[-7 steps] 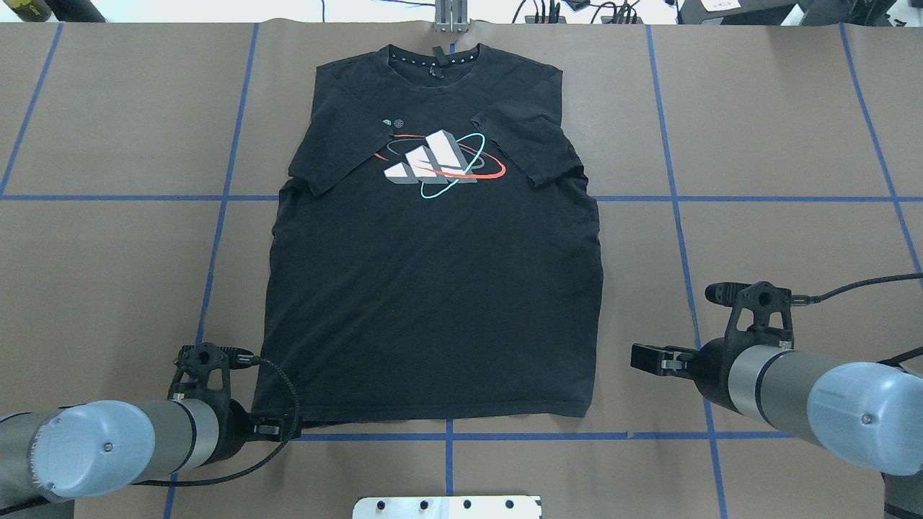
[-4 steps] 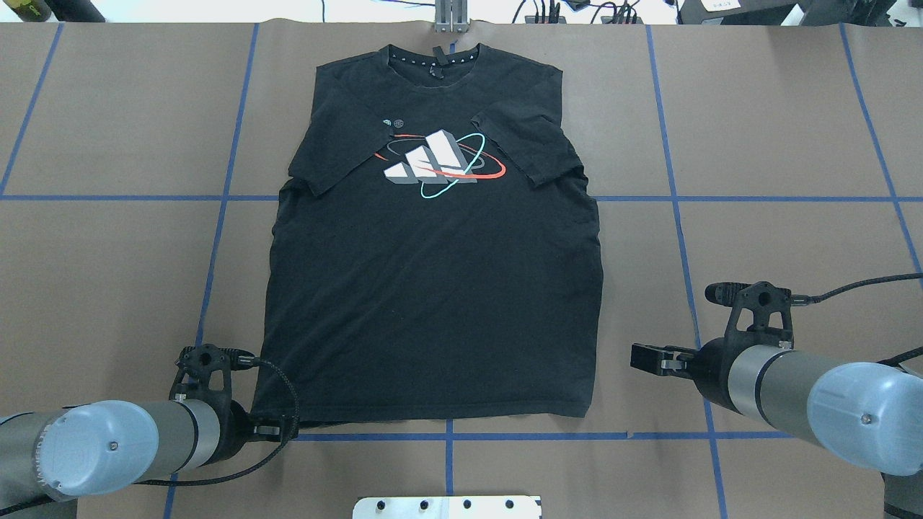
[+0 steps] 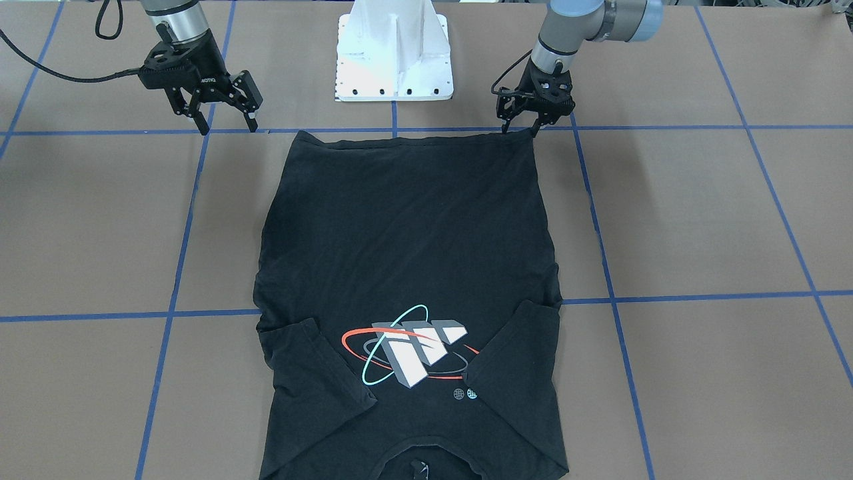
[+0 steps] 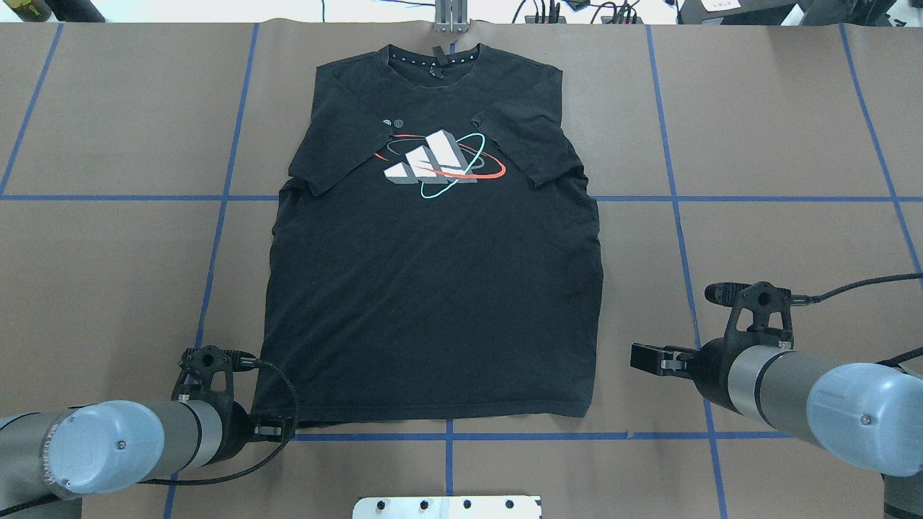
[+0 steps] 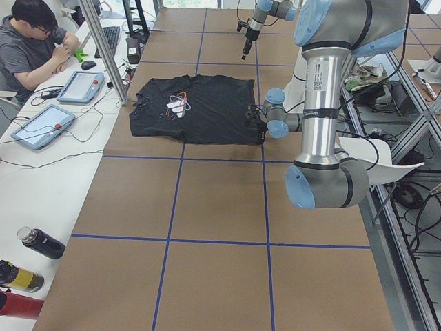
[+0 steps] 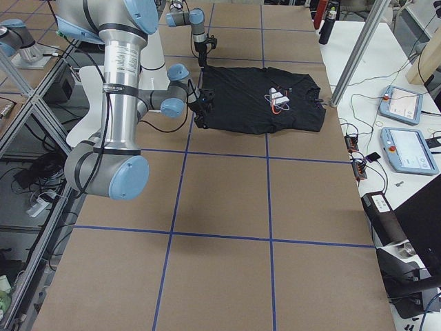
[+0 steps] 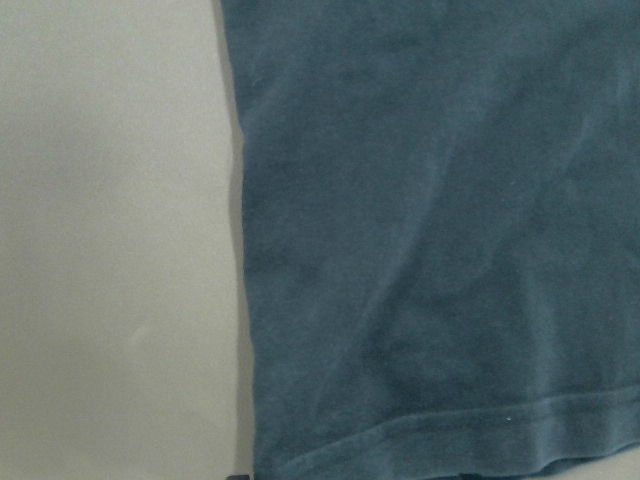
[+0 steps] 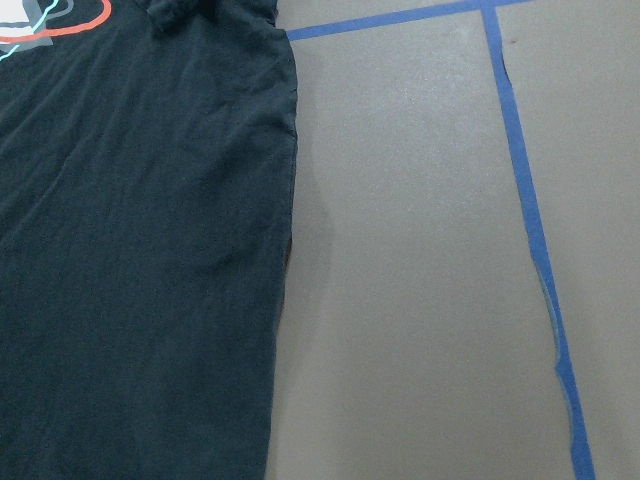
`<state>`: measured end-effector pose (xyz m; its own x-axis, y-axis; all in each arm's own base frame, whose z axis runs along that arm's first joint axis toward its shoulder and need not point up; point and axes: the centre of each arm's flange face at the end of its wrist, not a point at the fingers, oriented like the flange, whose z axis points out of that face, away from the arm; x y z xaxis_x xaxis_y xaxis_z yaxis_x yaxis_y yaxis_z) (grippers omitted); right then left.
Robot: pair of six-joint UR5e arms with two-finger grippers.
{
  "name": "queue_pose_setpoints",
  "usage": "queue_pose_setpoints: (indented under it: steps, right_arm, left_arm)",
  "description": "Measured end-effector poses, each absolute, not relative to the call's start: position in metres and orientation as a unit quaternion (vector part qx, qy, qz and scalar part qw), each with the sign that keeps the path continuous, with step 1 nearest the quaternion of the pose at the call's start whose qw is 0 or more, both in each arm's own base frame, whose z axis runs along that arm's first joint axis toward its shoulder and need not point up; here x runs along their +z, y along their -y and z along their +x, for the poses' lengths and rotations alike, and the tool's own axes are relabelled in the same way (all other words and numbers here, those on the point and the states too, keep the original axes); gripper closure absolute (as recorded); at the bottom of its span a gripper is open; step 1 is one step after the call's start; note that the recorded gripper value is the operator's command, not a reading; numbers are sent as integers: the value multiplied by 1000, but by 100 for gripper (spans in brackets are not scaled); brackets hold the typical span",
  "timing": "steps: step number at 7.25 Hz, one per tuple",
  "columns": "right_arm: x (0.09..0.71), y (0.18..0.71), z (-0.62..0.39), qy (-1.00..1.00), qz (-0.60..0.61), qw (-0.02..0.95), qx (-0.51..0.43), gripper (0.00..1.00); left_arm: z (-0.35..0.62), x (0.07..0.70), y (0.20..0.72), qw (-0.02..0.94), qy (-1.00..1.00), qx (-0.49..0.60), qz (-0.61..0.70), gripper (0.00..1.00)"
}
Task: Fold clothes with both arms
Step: 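Lower both grippers to the shirt's hem corners nearest the robot, then grasp the hem corners with the left and right grippers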
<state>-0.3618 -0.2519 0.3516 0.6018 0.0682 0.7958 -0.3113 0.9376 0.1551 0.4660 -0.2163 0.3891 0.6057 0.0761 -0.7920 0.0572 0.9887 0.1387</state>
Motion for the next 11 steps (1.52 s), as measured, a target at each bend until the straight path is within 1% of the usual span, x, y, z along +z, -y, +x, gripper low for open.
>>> queue_pose_setpoints:
  steps: [3, 5, 8, 9, 11]
  right_arm:
    - [349, 255, -375, 437, 144, 881, 109, 1]
    - [339, 255, -401, 445, 154, 873, 124, 3]
    - [320, 224, -456, 418, 143, 884, 151, 4]
    - [320, 212, -480, 404, 144, 891, 150, 9]
    - [328, 189, -507, 390, 150, 896, 151, 32]
  left_arm:
    - [465, 386, 217, 891, -447, 5, 75, 100]
    - [465, 384, 217, 890, -449, 4, 76, 100]
    - [466, 379, 217, 888, -453, 3, 77, 100]
    - [467, 378, 217, 888, -454, 2, 77, 100]
    - [467, 377, 217, 887, -455, 1, 78, 100]
